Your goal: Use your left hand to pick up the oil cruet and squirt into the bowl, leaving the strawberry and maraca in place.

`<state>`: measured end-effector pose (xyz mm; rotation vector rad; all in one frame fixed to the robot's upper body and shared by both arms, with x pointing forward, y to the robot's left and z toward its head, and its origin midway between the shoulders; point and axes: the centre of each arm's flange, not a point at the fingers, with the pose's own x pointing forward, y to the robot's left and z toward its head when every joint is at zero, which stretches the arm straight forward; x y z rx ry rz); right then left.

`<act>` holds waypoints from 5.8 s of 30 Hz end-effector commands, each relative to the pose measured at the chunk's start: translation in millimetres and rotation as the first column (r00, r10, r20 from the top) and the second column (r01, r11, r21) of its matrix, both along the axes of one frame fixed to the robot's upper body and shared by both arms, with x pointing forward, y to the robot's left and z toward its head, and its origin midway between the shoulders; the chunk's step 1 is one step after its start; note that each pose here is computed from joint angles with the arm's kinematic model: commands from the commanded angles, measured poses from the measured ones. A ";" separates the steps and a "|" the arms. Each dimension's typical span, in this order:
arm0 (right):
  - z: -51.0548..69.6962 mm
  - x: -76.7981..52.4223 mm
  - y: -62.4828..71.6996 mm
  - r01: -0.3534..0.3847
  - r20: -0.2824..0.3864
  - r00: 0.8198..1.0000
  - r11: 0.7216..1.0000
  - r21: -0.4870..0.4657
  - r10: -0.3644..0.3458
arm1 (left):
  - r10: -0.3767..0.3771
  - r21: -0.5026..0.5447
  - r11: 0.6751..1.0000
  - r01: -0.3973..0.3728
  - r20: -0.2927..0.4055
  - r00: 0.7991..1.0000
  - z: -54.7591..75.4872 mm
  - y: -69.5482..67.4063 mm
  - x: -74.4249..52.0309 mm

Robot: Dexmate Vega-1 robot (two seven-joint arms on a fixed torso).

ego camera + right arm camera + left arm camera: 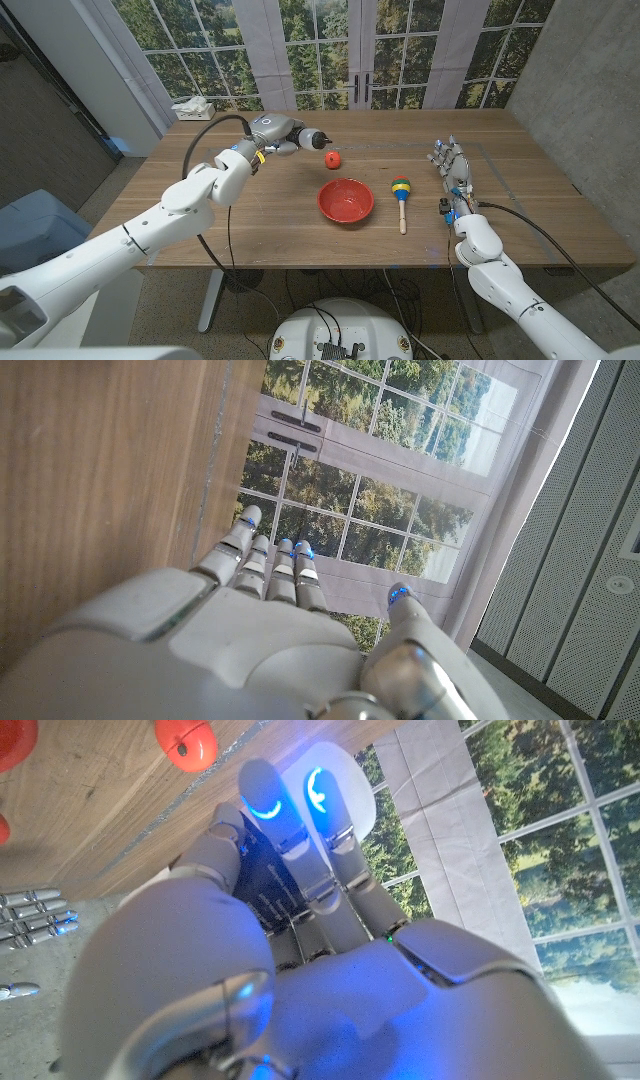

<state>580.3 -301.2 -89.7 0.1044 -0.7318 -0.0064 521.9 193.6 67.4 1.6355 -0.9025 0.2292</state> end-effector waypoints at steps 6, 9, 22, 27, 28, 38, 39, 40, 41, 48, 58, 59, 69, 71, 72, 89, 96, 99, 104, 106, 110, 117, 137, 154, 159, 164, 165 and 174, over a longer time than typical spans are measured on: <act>-2.2 -2.3 -3.0 -0.007 0.010 1.000 1.000 0.009 0.007 | 0.083 0.200 0.972 -0.126 0.211 0.974 -1.3 -20.7 -17.7; -0.6 -0.9 -1.4 -0.013 0.011 1.000 1.000 0.004 0.013 | 0.099 0.235 0.959 -0.158 0.244 0.965 -1.6 -21.3 -19.9; 3.5 4.3 3.4 -0.033 0.007 0.999 0.999 -0.007 0.033 | 0.108 0.420 0.872 -0.250 0.334 0.936 -1.8 -23.3 -29.3; 4.3 5.8 4.6 -0.038 0.006 0.999 0.999 -0.011 0.038 | 0.123 0.453 0.840 -0.298 0.375 0.919 -1.0 -23.9 -32.3; 4.3 6.1 4.9 -0.036 0.007 0.999 0.999 -0.016 0.036 | 0.122 0.462 0.832 -0.307 0.386 0.914 -0.7 -24.1 -32.9; 4.6 10.7 7.6 -0.046 0.001 0.999 0.999 -0.016 0.046 | 0.129 0.533 0.763 -0.366 0.430 0.894 0.9 -28.0 -37.5; 4.9 11.2 8.0 -0.046 0.001 0.999 0.999 -0.018 0.046 | 0.129 0.537 0.759 -0.368 0.430 0.893 0.7 -28.4 -37.5; 5.0 11.4 8.0 -0.047 0.001 0.999 0.999 -0.016 0.047 | 0.129 0.540 0.755 -0.373 0.435 0.891 0.7 -28.8 -37.5; 5.4 12.0 8.4 -0.050 0.000 0.999 0.999 -0.011 0.050 | 0.128 0.544 0.749 -0.379 0.443 0.887 0.3 -29.3 -37.5; 7.0 12.7 8.7 -0.049 0.000 0.999 0.999 -0.016 0.049 | 0.119 0.564 0.717 -0.410 0.480 0.869 0.8 -34.2 -37.3; 5.3 11.6 6.0 -0.046 0.000 0.999 0.999 -0.013 0.046 | 0.082 0.590 0.685 -0.427 0.520 0.850 3.3 -42.1 -37.5; 5.0 11.5 5.7 -0.045 -0.001 0.999 0.999 -0.010 0.045 | 0.081 0.592 0.681 -0.431 0.524 0.848 3.5 -42.6 -37.6; 3.3 14.7 3.8 -0.051 -0.002 0.999 0.999 -0.008 0.051 | 0.081 0.602 0.652 -0.461 0.549 0.832 7.1 -44.5 -39.0; 3.3 15.7 3.5 -0.053 -0.003 0.999 0.999 -0.004 0.053 | 0.083 0.600 0.651 -0.464 0.552 0.830 8.2 -44.8 -38.8; 3.4 16.2 3.5 -0.054 -0.003 0.999 0.999 -0.006 0.054 | 0.084 0.600 0.649 -0.467 0.554 0.828 8.8 -44.9 -38.6; 4.4 20.6 0.7 -0.054 -0.005 0.999 0.999 -0.002 0.054 | 0.107 0.577 0.667 -0.472 0.553 0.826 12.1 -50.6 -31.4; 5.1 21.7 0.6 -0.053 -0.006 0.999 0.999 0.002 0.053 | 0.132 0.574 0.680 -0.456 0.517 0.846 15.2 -51.6 -28.3; 5.4 22.4 0.9 -0.053 -0.006 0.999 0.999 -0.004 0.053 | 0.149 0.571 0.680 -0.461 0.507 0.849 15.8 -51.9 -27.9; 6.6 22.8 1.4 -0.054 -0.003 0.999 0.999 -0.002 0.054 | 0.103 0.577 0.706 -0.410 0.489 0.866 16.7 -50.2 -31.1; 7.2 22.6 1.5 -0.054 -0.002 0.999 0.999 -0.002 0.054 | 0.101 0.593 0.695 -0.406 0.479 0.872 16.8 -51.7 -32.5; 8.2 22.4 1.5 -0.053 0.000 0.999 0.999 -0.006 0.053 | 0.120 0.571 0.713 -0.407 0.472 0.873 17.7 -51.5 -33.6; 7.5 22.1 1.0 -0.051 -0.001 0.999 0.999 0.001 0.051 | 0.100 0.576 0.717 -0.393 0.473 0.875 17.5 -51.9 -33.7; 6.3 20.4 0.0 -0.052 -0.001 0.999 0.999 0.001 0.052 | 0.038 0.569 0.699 -0.433 0.575 0.817 10.3 -50.1 -33.5; 4.4 18.7 -2.9 -0.055 -0.001 0.998 0.998 0.000 0.055 | 0.065 0.572 0.670 -0.474 0.591 0.804 8.2 -54.6 -35.5; 4.3 19.6 -3.0 -0.060 -0.003 0.998 0.998 0.000 0.060 | 0.063 0.572 0.665 -0.480 0.597 0.800 7.5 -55.2 -37.0; 4.6 20.6 -2.8 -0.060 -0.003 0.998 0.998 -0.005 0.060 | 0.068 0.574 0.660 -0.485 0.597 0.799 7.8 -55.4 -37.7; 4.8 20.8 -2.8 -0.060 -0.003 0.998 0.998 -0.006 0.060 | 0.067 0.573 0.658 -0.488 0.601 0.796 7.7 -55.6 -38.0; 8.4 23.1 -2.1 -0.063 0.000 0.998 0.998 -0.013 0.063 | 0.045 0.569 0.659 -0.491 0.622 0.782 8.0 -55.6 -39.5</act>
